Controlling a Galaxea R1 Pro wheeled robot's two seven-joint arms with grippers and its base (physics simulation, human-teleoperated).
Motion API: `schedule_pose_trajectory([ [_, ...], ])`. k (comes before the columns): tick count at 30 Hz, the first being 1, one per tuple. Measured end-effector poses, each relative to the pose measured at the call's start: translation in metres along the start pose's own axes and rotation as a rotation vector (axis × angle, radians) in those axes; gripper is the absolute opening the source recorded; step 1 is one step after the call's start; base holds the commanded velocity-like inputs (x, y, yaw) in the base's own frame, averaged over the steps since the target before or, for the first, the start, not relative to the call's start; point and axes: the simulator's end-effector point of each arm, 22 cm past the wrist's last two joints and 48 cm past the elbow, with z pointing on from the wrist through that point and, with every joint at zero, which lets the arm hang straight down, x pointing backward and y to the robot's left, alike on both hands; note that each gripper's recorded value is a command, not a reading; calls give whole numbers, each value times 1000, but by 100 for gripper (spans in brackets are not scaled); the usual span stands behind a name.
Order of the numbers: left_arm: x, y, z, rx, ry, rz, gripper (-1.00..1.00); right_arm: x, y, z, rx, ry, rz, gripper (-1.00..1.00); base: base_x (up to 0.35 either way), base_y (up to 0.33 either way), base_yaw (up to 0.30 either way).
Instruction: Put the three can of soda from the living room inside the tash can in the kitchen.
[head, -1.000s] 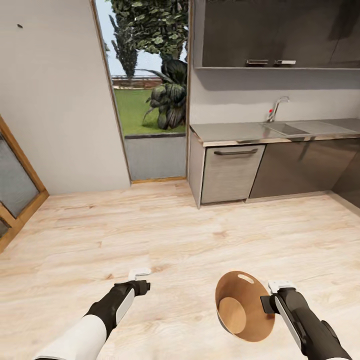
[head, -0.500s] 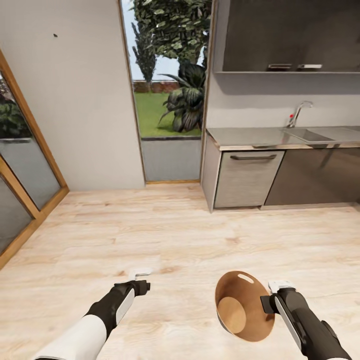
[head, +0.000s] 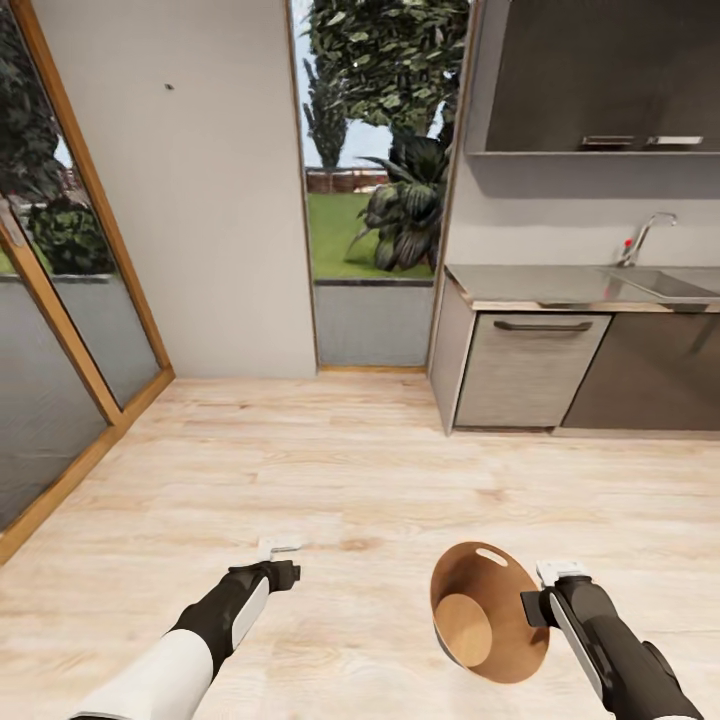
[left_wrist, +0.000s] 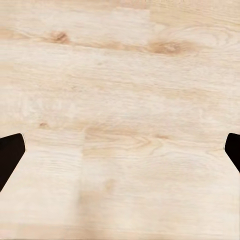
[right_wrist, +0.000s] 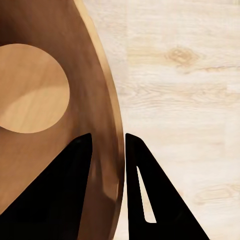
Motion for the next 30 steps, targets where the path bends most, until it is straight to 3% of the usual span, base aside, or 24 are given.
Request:
schedule_pose_trajectory([
  [30, -17, -1, -12, 2, -37, 1, 100, -12, -3, -13, 2, -35, 6, -100, 0, 0, 200],
])
